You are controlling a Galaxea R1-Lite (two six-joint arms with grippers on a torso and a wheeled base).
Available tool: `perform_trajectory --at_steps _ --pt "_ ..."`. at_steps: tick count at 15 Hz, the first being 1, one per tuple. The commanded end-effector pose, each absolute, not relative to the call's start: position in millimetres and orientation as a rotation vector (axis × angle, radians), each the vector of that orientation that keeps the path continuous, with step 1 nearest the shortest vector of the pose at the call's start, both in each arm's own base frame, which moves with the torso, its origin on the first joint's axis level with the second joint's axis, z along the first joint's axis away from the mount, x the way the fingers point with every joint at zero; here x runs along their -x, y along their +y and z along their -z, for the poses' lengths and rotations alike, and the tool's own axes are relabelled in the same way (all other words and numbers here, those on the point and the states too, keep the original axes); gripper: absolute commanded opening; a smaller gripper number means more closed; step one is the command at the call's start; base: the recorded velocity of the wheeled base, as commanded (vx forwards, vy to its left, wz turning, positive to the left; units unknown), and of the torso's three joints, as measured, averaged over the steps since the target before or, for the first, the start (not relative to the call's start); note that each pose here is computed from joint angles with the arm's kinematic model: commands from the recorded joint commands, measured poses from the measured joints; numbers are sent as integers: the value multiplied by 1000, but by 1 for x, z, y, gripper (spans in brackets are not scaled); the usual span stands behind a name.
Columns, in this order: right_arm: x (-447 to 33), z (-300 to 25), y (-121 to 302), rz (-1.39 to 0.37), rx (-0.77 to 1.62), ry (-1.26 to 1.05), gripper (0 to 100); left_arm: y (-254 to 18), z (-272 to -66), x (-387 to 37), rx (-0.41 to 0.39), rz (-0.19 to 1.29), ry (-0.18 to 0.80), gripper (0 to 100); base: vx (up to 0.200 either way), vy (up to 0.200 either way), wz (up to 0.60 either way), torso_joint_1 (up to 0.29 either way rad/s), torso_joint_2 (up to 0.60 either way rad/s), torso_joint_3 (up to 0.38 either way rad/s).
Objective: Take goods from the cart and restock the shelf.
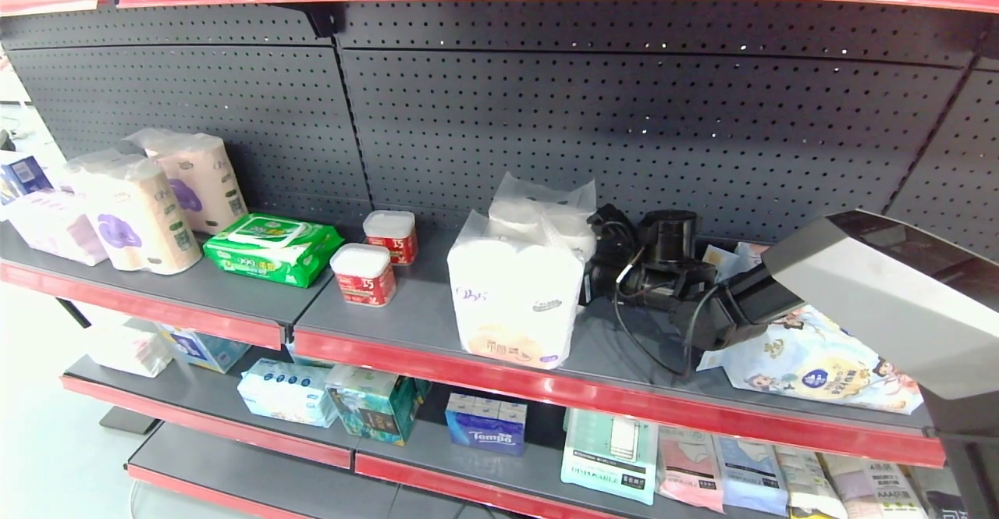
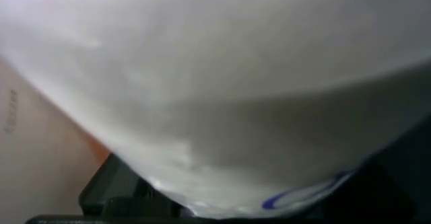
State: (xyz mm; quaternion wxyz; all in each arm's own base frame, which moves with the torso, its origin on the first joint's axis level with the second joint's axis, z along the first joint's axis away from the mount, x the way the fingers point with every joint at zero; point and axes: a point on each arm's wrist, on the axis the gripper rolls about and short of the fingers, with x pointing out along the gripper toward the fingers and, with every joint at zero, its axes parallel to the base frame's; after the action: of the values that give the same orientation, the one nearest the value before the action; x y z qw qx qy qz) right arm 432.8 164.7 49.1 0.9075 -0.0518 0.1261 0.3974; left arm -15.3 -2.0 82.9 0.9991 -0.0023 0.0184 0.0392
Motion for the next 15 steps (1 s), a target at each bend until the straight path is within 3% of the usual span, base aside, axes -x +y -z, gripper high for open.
perform_trajectory --at_steps 1,6,15 --pt "-433 -45 163 -819 108 273 0 -2 -83 15 5 -78 38 100 0 0 0 0 0 0" --pt "-434 -46 157 -751 167 258 0 -2 -83 15 5 -80 38 100 0 0 0 0 0 0" --pt "-435 -50 154 -780 170 242 0 -2 -83 15 5 -78 38 100 0 0 0 0 0 0"
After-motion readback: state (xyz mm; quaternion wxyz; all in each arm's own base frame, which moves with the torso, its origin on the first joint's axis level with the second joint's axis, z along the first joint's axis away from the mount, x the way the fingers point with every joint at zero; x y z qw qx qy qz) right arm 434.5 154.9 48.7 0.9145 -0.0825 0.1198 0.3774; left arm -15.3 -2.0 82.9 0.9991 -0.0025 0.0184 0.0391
